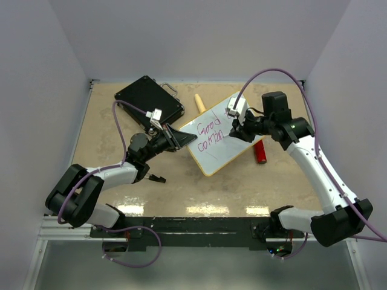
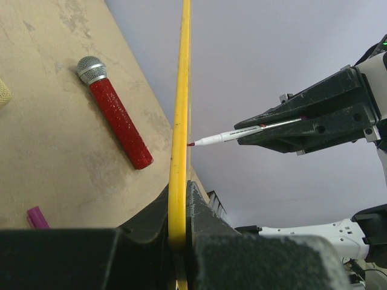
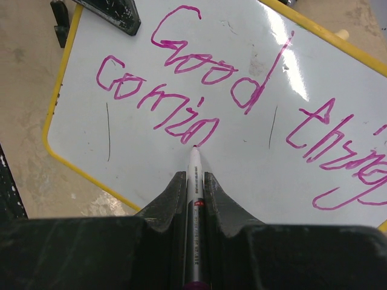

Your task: Write a sentence on the whiteboard

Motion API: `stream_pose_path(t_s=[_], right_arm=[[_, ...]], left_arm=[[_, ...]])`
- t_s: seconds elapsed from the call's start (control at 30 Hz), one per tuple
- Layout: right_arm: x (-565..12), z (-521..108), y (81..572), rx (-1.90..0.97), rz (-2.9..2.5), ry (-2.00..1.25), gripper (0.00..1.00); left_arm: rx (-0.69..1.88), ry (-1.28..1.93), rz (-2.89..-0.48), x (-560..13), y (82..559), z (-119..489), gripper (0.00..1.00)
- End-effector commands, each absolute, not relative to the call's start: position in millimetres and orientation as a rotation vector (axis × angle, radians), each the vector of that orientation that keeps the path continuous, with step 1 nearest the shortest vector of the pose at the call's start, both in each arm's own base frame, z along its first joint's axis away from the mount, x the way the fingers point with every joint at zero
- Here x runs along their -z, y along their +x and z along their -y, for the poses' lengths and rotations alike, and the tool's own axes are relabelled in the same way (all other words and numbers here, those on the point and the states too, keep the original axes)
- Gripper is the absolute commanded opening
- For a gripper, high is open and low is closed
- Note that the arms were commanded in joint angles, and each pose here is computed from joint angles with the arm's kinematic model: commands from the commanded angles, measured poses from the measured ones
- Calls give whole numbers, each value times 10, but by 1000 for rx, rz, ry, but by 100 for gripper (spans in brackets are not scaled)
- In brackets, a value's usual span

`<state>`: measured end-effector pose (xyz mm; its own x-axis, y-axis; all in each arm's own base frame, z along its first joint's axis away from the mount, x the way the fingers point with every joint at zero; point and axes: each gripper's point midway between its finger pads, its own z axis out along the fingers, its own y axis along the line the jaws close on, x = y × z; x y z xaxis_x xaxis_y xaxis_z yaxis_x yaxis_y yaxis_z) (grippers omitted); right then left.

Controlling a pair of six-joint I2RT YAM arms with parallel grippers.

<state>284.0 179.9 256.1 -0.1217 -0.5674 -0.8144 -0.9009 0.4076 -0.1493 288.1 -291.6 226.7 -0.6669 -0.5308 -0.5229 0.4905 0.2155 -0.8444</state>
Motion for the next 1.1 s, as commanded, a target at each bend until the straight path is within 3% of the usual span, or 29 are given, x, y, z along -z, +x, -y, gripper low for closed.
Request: stream_pose_path(t_s=[0.0,0.23,1.07], right_arm=[[-2798,-1813,2774,-512,-1735,-1265,0],[-3079,-1737,2885,-460,-1678,-1178,0],[-2806,-1834,3028,-529,-1727,-1188,0]], left_arm=[[1652,50,-1432,-2851,2780,2869,0],[1653,54,-1441,-2826,2767,2871,0],[1667,78,-1429,-2860,2751,2884,0]])
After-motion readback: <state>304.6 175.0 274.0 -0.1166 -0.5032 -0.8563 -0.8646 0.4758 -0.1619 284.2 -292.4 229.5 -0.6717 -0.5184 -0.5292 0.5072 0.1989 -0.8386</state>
